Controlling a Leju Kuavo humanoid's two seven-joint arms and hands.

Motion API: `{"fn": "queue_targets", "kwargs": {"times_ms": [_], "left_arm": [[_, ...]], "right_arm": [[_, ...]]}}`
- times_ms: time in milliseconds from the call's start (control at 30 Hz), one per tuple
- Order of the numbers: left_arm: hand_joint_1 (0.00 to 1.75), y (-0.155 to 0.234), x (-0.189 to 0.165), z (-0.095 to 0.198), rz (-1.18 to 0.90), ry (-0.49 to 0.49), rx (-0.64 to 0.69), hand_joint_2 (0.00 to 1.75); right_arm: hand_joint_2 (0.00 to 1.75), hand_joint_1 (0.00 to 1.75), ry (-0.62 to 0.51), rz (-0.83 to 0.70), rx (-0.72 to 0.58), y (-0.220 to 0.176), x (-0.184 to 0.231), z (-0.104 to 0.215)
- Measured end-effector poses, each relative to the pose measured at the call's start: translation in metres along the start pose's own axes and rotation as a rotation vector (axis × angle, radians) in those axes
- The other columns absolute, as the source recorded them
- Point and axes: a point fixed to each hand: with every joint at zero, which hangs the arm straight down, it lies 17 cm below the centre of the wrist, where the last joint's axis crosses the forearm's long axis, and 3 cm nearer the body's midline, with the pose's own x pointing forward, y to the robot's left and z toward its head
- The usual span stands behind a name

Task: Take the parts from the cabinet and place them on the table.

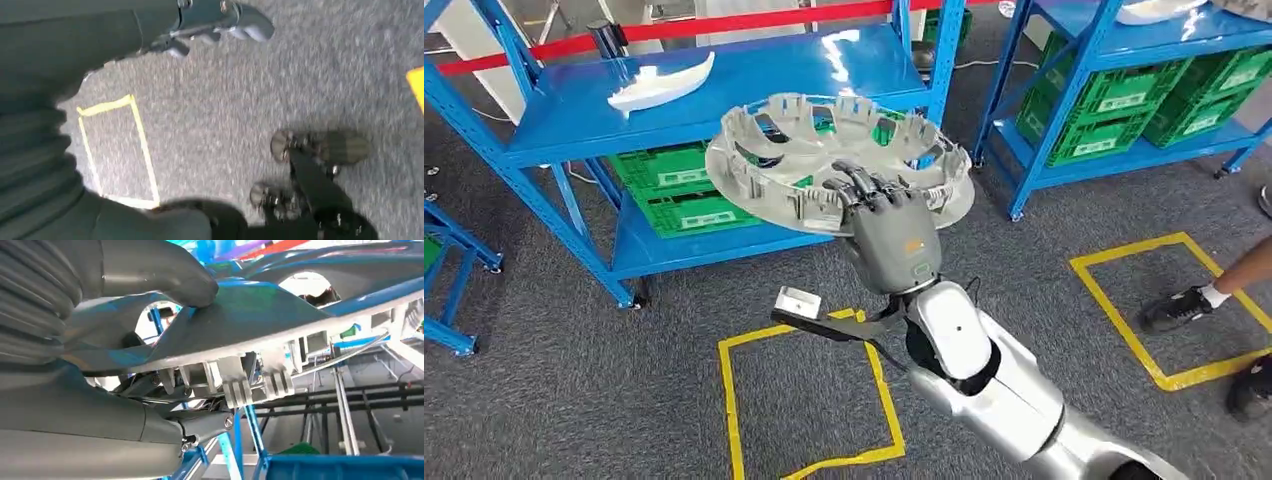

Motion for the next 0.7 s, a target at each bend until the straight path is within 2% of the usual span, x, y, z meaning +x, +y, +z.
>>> {"fn": "queue_targets", "kwargs": {"times_ms": [700], "left_arm": [[0.0, 0.004, 0.0053, -0.0008, 0.017, -0.009, 0.009, 1.75]], "right_arm": [[1.75, 1.75, -0.01, -0.02, 0.002, -0.0012, 0.0098, -0.0101]]}}
